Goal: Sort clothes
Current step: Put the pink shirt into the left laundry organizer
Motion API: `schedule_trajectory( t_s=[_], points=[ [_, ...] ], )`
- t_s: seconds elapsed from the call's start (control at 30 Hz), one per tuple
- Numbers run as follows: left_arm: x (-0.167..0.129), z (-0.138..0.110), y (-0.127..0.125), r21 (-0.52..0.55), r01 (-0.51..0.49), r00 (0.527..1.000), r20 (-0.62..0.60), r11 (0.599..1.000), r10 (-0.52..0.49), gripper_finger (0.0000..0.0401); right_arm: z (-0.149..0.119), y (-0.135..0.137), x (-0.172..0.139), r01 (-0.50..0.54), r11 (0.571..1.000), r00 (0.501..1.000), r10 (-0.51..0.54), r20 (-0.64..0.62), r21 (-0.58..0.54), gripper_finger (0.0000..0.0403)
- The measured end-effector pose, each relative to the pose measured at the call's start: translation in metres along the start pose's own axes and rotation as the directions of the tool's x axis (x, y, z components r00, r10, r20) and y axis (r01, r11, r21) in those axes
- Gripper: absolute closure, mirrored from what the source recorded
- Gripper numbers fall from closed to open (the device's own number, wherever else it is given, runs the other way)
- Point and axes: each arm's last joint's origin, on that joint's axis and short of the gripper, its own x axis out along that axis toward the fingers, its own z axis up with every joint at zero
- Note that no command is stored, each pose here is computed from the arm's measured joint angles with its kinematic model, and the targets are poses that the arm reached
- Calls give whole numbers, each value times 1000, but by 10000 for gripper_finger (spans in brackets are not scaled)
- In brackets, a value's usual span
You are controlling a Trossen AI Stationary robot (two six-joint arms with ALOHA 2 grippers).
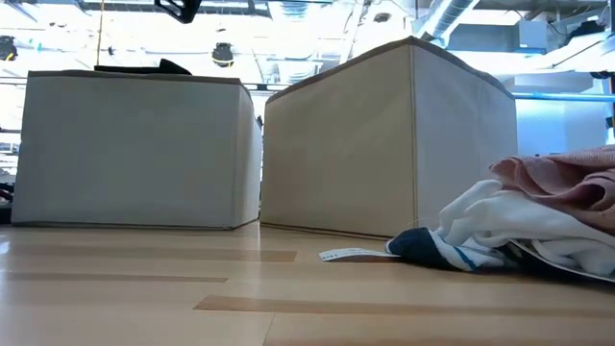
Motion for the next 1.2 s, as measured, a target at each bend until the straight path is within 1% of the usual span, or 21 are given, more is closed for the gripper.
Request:
schedule_trajectory(
  t_s=[0.1,0.27,0.33,0.5,0.6,0.77,0.93,1.07,1.2],
  points=[
    [10,-3,-6,10,12,1000,-8,1000,-12,230,-1,0,4,-7,1000,1000,7,6,4,275],
    [20,-5,-14,26,8,1000,-9,1000,-8,230,0,2,3,-20,1000,1000,20,13,-6,374],
    [23,-6,-18,41,1,1000,-8,999,-1,230,1,4,2,-32,999,999,32,18,-14,391],
    [32,-9,-25,73,-40,999,-13,997,41,230,7,6,-8,-34,999,999,35,30,-35,396],
    [37,-12,-28,85,-53,998,-19,995,55,230,12,7,-24,-23,999,998,26,53,-47,400],
    [48,-16,-31,114,-62,998,-16,992,64,230,24,5,-57,13,997,990,-3,141,-74,401],
    [61,-23,-29,119,-68,997,-25,991,71,230,37,1,-88,43,995,969,-19,245,-94,402],
    [73,-32,-26,117,-67,996,-44,991,72,230,44,-4,-108,60,993,950,-25,311,-105,402],
    [83,-42,-24,114,-65,995,-68,991,74,230,48,-8,-121,81,990,933,-35,359,-115,402]
  ],
)
